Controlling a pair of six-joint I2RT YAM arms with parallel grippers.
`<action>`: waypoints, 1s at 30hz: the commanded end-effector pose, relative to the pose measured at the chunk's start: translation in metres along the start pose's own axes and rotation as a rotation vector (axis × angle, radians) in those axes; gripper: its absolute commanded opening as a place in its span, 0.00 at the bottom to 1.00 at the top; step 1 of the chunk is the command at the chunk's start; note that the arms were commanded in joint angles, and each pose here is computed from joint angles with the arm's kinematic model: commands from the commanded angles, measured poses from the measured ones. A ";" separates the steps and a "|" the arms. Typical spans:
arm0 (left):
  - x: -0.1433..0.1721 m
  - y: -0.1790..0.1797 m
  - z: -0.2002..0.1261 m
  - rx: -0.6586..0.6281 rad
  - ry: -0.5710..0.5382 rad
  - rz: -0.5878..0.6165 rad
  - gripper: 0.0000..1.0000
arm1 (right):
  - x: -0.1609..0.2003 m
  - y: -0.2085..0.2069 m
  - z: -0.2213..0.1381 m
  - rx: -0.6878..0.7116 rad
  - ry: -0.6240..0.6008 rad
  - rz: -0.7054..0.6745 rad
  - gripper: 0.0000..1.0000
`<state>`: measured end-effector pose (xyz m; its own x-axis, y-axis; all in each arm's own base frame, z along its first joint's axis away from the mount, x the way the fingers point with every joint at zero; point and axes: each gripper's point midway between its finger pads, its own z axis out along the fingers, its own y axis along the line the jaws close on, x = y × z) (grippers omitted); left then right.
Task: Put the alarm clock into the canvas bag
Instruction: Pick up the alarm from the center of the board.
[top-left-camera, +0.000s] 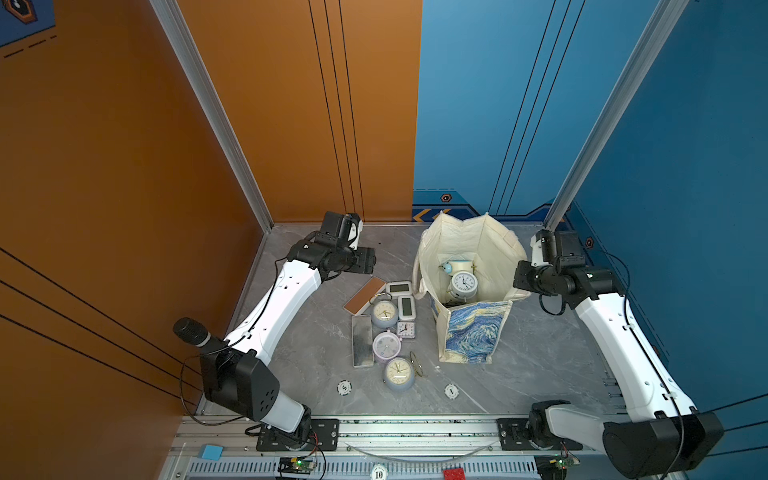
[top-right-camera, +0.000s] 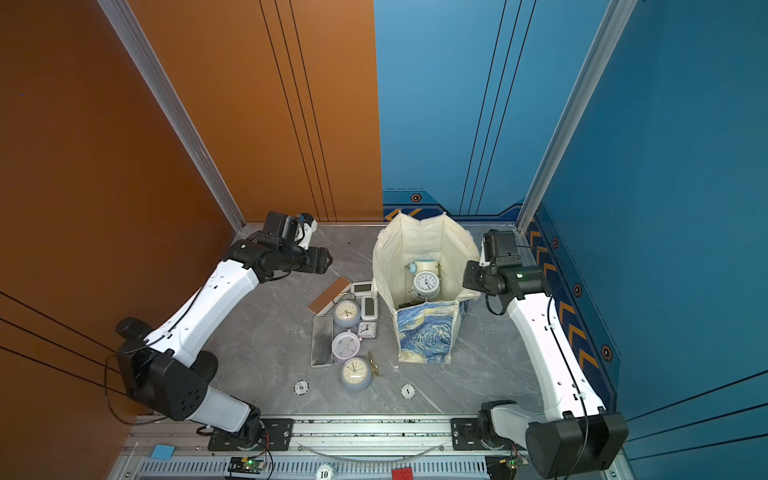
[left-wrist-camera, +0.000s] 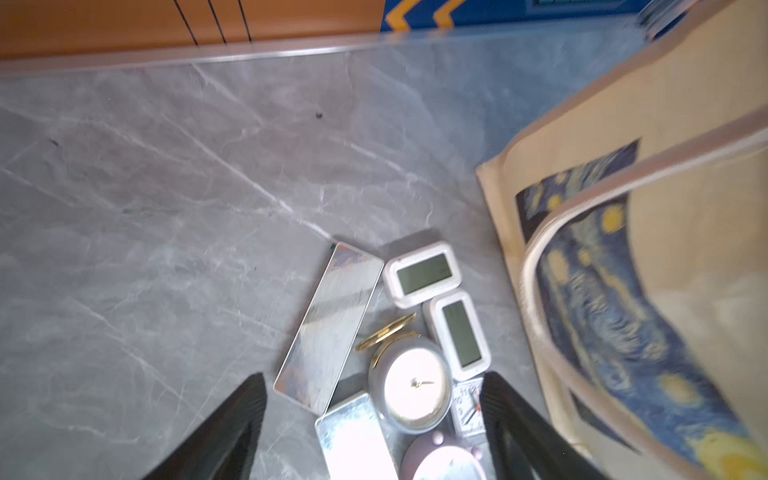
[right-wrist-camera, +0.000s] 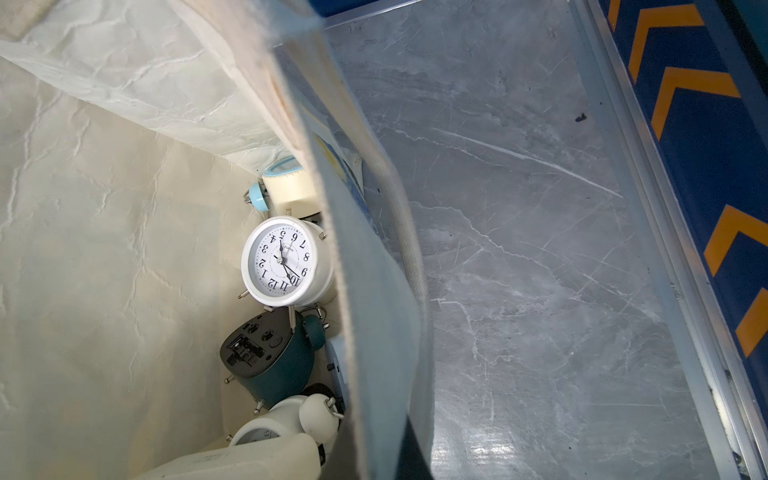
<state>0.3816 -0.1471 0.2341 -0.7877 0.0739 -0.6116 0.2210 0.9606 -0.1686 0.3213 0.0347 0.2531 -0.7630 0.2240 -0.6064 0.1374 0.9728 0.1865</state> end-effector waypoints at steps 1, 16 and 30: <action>0.040 0.018 0.005 -0.077 0.111 -0.058 0.81 | -0.007 0.006 -0.001 -0.013 -0.017 0.003 0.09; 0.139 0.020 0.032 -0.215 0.298 -0.207 0.81 | -0.003 0.006 0.006 -0.008 -0.002 -0.009 0.09; 0.180 0.007 0.074 -0.260 0.429 -0.221 0.85 | -0.003 0.006 0.010 -0.004 0.007 -0.017 0.09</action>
<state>0.2869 -0.1481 0.0775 -0.9716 -0.0660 -0.2271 -0.0578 0.9974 -0.0425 0.3280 0.0389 0.2479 -0.7698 0.2152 -0.6009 0.1287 0.9745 0.1841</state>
